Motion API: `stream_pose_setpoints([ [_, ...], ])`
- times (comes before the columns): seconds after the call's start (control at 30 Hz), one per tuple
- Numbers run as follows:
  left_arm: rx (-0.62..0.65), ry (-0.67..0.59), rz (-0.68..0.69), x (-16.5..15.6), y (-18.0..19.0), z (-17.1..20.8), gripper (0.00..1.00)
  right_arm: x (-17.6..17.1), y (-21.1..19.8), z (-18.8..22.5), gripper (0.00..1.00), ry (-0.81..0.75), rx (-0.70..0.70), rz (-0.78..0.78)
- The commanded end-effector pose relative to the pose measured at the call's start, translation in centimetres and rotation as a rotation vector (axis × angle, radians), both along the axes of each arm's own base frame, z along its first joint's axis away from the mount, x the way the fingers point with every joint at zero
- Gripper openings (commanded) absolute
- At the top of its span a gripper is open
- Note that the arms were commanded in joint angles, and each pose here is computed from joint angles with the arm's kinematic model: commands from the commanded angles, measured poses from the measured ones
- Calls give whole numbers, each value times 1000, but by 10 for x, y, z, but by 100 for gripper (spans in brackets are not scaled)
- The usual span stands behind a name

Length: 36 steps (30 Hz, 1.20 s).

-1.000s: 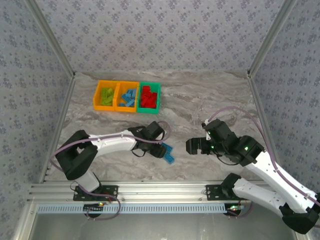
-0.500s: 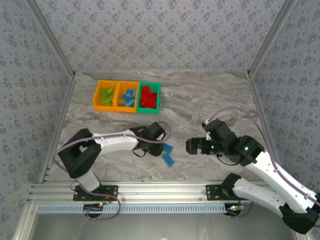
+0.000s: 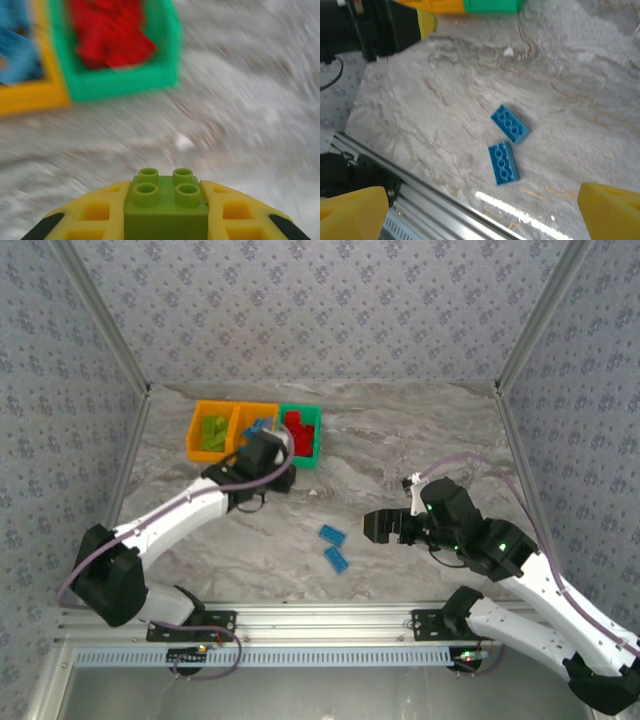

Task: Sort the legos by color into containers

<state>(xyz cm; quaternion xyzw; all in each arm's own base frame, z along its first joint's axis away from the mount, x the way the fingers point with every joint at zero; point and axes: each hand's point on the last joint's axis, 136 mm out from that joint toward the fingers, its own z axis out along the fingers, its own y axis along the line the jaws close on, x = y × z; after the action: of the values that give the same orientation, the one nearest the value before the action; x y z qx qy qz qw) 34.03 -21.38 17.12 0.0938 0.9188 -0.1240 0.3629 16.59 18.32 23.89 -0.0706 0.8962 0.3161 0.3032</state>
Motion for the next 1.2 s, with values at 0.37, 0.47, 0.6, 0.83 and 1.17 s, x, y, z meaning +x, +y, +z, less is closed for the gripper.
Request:
stream_pose_setpoints([
  [0.37,59,-99,424,131,147,24,21,7,-16,6,100,-39,44,-123],
  [0.47,28,-57,496,144,187,14,21,8,-18,7,100,-48,35,-131],
  [0.6,28,16,513,159,207,-11,21,11,-19,9,100,-58,29,-141],
  [0.83,10,16,478,169,205,-11,45,14,-17,2,100,-37,9,-146],
  [1.17,-265,-151,274,91,141,93,48,10,16,-51,100,62,-188,-45],
])
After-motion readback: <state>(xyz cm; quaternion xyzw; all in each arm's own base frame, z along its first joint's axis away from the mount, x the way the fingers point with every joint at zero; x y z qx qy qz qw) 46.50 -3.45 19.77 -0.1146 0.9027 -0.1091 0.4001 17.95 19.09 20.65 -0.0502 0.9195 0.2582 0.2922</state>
